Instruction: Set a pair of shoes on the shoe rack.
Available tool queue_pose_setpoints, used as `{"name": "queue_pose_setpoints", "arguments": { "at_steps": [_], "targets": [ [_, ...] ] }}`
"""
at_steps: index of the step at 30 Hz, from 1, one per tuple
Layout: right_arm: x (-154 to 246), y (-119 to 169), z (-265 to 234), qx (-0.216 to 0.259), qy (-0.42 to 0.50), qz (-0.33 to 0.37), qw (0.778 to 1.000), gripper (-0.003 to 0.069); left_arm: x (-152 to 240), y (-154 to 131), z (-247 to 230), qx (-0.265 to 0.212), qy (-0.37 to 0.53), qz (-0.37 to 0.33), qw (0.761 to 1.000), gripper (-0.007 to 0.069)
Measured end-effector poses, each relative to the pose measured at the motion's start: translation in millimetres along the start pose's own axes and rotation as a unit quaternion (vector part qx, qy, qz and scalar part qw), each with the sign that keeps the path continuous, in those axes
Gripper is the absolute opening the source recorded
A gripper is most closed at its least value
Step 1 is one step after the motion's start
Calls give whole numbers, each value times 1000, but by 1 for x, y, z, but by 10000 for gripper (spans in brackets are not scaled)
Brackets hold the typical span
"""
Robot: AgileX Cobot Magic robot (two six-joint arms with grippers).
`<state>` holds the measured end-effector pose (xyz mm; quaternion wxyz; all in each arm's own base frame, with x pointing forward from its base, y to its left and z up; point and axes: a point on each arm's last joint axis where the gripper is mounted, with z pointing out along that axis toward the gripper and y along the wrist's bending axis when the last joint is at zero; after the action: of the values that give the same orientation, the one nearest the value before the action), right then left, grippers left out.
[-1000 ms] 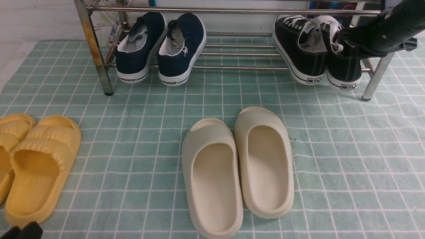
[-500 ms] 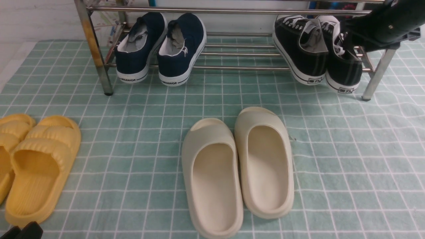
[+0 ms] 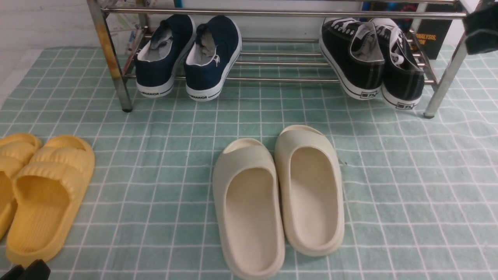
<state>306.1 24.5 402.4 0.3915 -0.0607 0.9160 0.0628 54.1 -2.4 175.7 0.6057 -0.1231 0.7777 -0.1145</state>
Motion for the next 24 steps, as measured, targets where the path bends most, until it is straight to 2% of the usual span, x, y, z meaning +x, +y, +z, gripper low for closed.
{"name": "queue_pose_setpoints", "arguments": {
  "at_steps": [3,8,18,24],
  "targets": [
    [21,5,-34,6,-50,-1,999,58,0,0,0,0,0,0,1000,240],
    [59,10,-72,10,-105,-1,994,14,0,0,0,0,0,0,1000,240],
    [135,21,-134,15,-214,-9,977,8,0,0,0,0,0,0,1000,240],
    [163,26,-153,4,-229,-5,973,8,0,0,0,0,0,0,1000,240]
  ]
}}
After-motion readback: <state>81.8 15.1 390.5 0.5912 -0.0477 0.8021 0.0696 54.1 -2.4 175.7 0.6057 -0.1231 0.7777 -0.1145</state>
